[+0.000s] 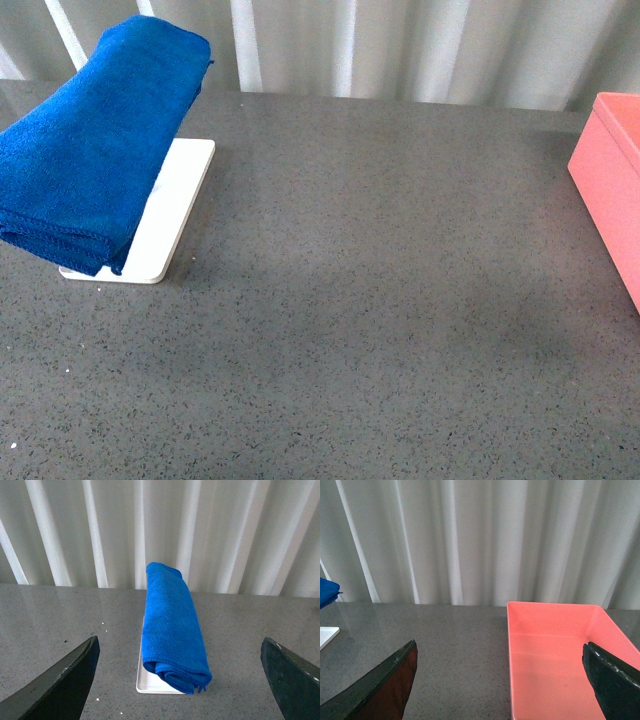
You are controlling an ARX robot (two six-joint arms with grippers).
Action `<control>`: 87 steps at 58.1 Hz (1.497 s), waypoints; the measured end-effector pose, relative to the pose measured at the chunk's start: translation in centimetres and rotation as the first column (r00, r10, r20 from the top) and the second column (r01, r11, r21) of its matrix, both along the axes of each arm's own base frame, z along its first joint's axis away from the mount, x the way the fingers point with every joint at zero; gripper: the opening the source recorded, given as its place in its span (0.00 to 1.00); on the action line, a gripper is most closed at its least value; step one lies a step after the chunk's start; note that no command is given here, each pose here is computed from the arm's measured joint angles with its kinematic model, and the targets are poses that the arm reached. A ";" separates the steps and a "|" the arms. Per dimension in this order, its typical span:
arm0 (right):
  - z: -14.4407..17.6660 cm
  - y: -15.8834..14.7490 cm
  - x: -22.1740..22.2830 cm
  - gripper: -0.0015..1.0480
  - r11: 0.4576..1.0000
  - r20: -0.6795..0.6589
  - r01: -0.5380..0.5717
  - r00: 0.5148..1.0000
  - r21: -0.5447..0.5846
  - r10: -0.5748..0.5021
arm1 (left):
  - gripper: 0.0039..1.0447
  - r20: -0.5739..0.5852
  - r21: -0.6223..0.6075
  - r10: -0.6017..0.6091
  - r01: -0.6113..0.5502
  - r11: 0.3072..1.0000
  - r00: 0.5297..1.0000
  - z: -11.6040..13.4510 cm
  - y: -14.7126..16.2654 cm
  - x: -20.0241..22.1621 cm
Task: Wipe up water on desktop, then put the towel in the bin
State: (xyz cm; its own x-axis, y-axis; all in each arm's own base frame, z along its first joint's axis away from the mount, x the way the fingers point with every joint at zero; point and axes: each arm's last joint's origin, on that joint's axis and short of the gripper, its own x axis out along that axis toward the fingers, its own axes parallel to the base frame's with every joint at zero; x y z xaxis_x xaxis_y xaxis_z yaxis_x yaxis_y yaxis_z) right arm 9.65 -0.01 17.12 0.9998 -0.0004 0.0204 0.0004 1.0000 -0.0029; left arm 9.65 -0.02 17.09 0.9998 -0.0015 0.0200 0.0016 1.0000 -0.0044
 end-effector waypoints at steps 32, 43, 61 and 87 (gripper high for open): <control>0.0 0.0 0.0 0.93 1.000 0.000 0.000 1.000 0.000 0.000 | 0.94 0.000 0.000 0.000 0.000 1.000 1.000 0.0 0.0 0.0; 0.0 0.0 0.0 0.93 1.000 0.000 0.000 1.000 0.000 0.000 | 0.94 0.000 0.000 0.000 0.000 1.000 1.000 0.0 0.0 0.0; 0.0 0.0 0.0 0.93 1.000 0.000 0.000 1.000 0.000 0.000 | 0.94 0.000 0.000 0.000 0.000 1.000 1.000 0.0 0.0 0.0; 0.0 0.0 0.0 0.93 1.000 0.000 0.000 1.000 0.000 0.000 | 0.94 -0.187 -0.094 -0.062 0.045 0.994 0.980 -0.2 0.0 0.1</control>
State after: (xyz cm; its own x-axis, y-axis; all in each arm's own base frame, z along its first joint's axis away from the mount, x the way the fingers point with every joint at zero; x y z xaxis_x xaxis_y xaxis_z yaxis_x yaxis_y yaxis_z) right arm 9.65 -0.01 17.12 0.9998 -0.0008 0.0204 0.0008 1.0000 -0.0029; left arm 9.77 0.02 16.89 0.9840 -0.0622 -0.1669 0.0460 0.9940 -0.0991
